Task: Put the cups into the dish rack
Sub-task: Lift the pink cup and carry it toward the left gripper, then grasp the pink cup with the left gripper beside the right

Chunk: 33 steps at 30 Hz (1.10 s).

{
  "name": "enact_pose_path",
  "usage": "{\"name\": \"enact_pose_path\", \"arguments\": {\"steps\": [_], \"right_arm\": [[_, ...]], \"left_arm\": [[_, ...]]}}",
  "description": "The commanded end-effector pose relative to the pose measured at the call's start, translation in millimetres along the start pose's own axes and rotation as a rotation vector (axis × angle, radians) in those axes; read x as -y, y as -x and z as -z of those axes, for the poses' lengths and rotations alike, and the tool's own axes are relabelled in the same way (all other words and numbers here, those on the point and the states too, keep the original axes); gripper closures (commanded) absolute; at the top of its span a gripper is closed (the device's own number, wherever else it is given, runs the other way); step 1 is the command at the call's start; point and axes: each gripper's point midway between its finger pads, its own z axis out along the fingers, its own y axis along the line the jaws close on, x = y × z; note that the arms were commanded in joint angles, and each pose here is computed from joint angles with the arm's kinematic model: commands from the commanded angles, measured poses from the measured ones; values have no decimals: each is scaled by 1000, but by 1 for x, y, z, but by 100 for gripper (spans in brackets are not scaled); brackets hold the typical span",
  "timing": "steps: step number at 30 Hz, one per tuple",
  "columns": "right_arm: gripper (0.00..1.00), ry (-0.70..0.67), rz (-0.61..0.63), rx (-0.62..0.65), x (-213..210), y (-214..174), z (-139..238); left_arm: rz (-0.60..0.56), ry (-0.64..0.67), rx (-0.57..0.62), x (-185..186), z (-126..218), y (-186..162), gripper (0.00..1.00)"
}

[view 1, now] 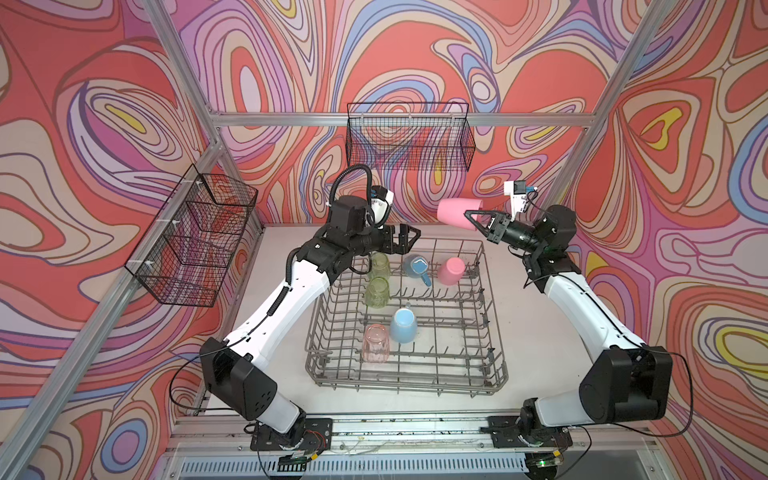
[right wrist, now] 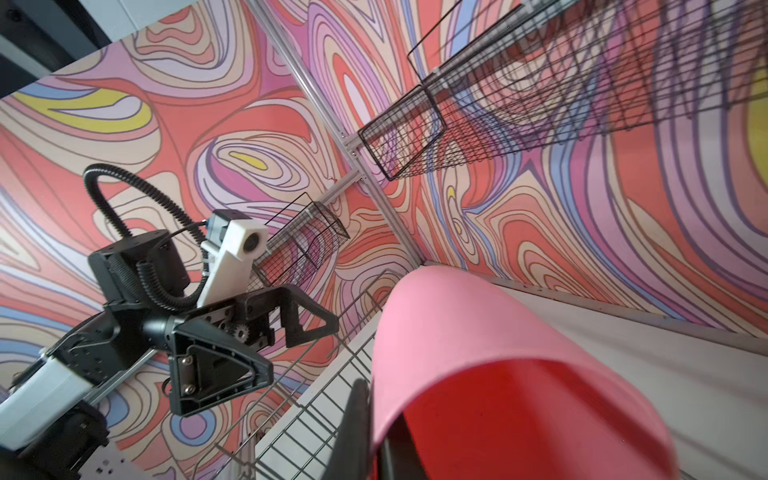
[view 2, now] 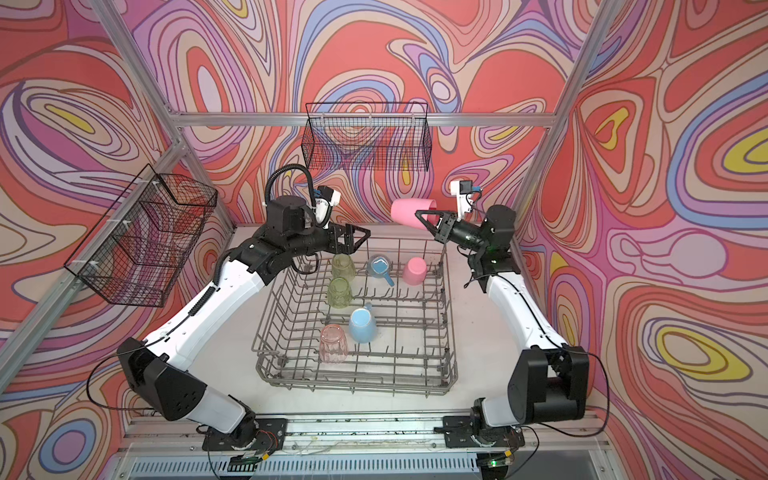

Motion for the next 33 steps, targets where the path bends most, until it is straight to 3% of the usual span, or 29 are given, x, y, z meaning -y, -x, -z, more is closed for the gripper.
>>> {"name": "enact_pose_path", "arguments": {"steps": [1,7,13,22,33], "right_arm": [[100,141,65,-28,-25,-2,-2],[100,201,76,-48,-30,-6,-2],[100,236,55,-66,-24,-13,-5],[100,263,29,-57,-19,-13,-8],[100,337,-58,-28,-23,0,-11]], "left_arm": [[-4,-57,-16,10,-3,5,0],[24,-55,15,0,-10,16,0],[62,-209,59,9,-11,36,0],[72,-298,43,12,-21,43,0],[-77,-437,41,27,-32,52,0]]}}
